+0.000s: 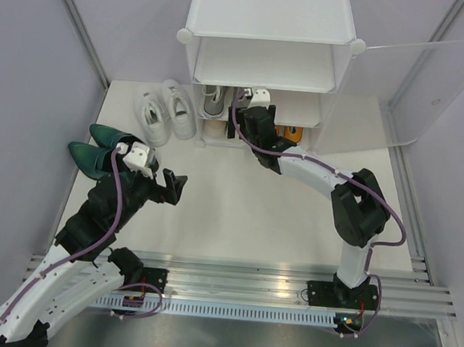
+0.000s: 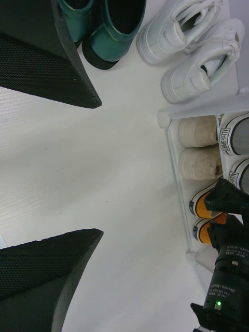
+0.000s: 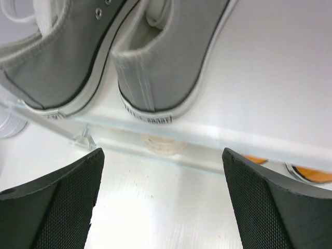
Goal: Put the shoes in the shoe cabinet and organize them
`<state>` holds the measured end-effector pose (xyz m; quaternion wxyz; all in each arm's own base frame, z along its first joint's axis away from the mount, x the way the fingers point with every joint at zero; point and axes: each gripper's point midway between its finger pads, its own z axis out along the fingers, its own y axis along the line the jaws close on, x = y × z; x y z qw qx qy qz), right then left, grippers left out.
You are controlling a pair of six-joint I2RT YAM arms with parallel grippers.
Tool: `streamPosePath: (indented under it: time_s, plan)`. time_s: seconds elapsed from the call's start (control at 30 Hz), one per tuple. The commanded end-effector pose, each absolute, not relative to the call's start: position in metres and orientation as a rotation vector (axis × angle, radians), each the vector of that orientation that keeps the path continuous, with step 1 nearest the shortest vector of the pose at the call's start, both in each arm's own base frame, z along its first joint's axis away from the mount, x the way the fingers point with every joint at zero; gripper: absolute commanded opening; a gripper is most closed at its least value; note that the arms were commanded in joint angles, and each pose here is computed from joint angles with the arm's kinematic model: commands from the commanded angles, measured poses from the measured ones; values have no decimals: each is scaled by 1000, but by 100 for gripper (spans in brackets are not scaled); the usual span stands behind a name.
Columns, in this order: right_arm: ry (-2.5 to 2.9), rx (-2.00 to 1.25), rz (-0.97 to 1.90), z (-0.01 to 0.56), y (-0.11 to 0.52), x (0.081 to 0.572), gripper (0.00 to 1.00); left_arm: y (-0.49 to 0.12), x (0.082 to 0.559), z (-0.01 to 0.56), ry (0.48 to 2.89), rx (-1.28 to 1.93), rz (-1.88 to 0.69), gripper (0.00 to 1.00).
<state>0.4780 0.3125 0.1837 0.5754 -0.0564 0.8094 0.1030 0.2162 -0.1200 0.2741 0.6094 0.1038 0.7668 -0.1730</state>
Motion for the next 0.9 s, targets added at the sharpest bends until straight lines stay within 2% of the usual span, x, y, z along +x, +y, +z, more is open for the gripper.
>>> streamPosePath:
  time_s: [0.0, 0.27, 0.33, 0.57, 0.7, 0.87]
  plan:
    - [1847, -80, 308, 218, 302, 459, 97, -118, 220, 287, 1728, 249, -379, 100]
    - [1818, -125, 381, 235, 278, 402, 95, -106, 226, 284, 1732, 198, -309, 100]
    - [1792, -197, 477, 246, 288, 383, 89, -103, 228, 283, 1737, 186, -287, 99]
    - [1880, -428, 620, 205, 329, 333, 78, -80, 237, 281, 1735, 68, -170, 100]
    - [1879, -415, 678, 198, 332, 318, 75, -75, 250, 269, 1836, 42, -76, 99]
    - [1918, -361, 683, 183, 307, 294, 74, -63, 285, 233, 2088, -91, 77, 100]
